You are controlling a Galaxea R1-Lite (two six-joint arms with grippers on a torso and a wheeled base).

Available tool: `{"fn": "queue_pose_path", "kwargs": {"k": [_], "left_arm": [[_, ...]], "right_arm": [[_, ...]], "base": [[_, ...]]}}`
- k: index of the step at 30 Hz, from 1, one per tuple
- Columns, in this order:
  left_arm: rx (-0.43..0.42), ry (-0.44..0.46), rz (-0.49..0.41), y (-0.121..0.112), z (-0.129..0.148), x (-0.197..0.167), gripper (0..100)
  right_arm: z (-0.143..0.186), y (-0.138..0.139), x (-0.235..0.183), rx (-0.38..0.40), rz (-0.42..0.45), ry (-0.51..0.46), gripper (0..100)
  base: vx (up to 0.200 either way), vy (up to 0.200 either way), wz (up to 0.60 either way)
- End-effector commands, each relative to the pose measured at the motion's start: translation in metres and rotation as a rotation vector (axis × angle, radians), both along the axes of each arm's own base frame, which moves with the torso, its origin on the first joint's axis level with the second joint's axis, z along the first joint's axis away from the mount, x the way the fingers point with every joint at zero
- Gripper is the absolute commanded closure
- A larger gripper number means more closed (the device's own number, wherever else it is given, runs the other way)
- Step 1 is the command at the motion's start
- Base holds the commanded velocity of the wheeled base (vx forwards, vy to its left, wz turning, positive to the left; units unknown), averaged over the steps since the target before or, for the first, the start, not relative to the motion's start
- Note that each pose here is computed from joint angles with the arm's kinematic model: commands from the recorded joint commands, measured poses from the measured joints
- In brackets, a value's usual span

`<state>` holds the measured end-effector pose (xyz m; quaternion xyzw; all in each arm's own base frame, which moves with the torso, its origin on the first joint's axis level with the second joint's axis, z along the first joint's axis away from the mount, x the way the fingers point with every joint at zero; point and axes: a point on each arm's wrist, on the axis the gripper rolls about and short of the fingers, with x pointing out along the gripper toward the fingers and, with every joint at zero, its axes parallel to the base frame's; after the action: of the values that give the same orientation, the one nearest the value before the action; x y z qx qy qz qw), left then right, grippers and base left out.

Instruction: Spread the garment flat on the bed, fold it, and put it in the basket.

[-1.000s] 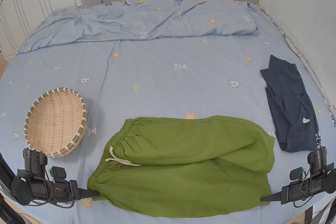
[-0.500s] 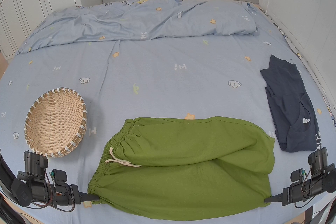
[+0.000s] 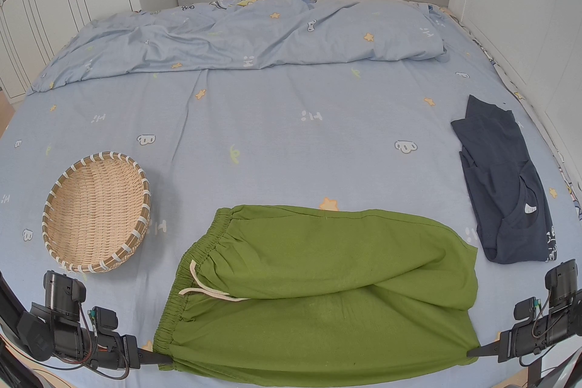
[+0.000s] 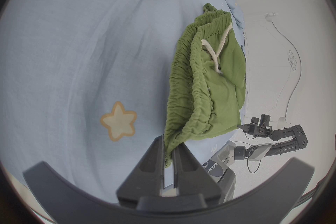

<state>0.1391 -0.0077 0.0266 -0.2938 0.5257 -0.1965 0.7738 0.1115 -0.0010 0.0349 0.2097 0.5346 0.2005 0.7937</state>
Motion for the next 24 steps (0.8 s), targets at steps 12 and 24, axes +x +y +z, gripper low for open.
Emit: {"fn": "queue_pose_path", "kwargs": {"k": [12, 24], "left_arm": [[0.013, 0.011, -0.027, -0.0004, 0.0006, -0.0076, 0], [0.019, -0.045, 0.009, 0.0047, 0.0075, -0.0064, 0]], "right_arm": [[0.0039, 0.0045, -0.0137, -0.003, 0.033, 0.017, 100], [0.0044, 0.0047, -0.0128, -0.002, 0.037, 0.01, 0]], "base": [[0.0, 0.0, 0.0], [0.0, 0.0, 0.0]]}}
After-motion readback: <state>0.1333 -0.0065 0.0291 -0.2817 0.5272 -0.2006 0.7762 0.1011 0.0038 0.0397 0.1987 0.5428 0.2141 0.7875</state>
